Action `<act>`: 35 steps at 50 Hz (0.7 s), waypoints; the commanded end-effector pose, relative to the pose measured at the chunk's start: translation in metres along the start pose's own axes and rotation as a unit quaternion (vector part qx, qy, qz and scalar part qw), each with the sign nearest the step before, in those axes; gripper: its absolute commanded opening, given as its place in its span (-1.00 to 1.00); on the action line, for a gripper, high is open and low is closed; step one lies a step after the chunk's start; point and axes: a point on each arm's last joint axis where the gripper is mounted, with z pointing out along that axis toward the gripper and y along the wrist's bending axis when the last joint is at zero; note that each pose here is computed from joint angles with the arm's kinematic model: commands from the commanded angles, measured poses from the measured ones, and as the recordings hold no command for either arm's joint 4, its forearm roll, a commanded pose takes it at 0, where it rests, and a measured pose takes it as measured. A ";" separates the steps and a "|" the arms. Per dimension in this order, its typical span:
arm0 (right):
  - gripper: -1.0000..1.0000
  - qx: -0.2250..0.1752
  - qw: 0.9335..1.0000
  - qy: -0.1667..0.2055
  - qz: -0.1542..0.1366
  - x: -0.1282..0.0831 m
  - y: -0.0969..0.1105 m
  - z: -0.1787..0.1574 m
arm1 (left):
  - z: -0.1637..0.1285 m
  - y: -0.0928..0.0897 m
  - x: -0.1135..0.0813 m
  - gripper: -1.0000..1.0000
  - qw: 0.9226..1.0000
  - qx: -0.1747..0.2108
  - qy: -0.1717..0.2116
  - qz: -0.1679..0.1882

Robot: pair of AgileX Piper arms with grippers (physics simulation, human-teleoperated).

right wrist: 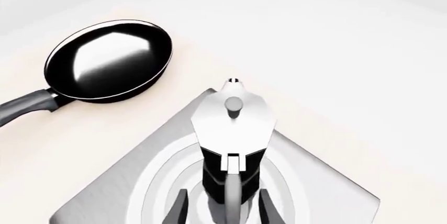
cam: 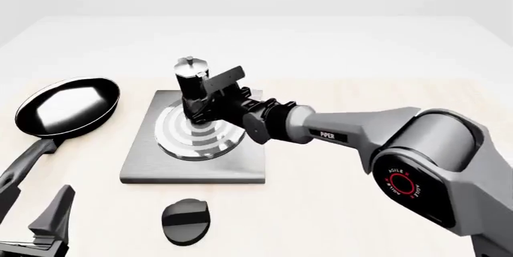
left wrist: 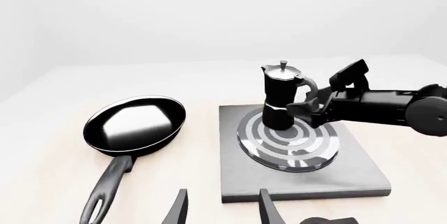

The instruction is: Turn on the stove and put the moka pot on it.

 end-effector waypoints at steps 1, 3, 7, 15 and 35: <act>1.00 -0.006 1.000 0.012 -0.002 0.004 0.006 -0.009 | 0.000 0.000 0.000 1.00 1.000 0.000 0.000 -0.001; 1.00 -0.007 1.000 0.008 -0.007 -0.001 0.007 -0.017 | 0.000 0.000 0.000 1.00 1.000 0.000 0.000 0.000; 1.00 -0.005 1.000 -0.002 -0.013 -0.014 0.005 -0.036 | 0.000 0.000 0.000 1.00 1.000 0.001 0.001 -0.002; 1.00 -0.008 0.999 -0.022 -0.032 -0.038 0.008 -0.094 | 0.000 0.000 0.000 1.00 1.000 0.004 0.000 -0.001; 1.00 -0.004 0.995 -0.061 -0.074 -0.078 0.005 -0.266 | 0.000 -0.002 -0.001 1.00 1.000 0.016 -0.006 0.003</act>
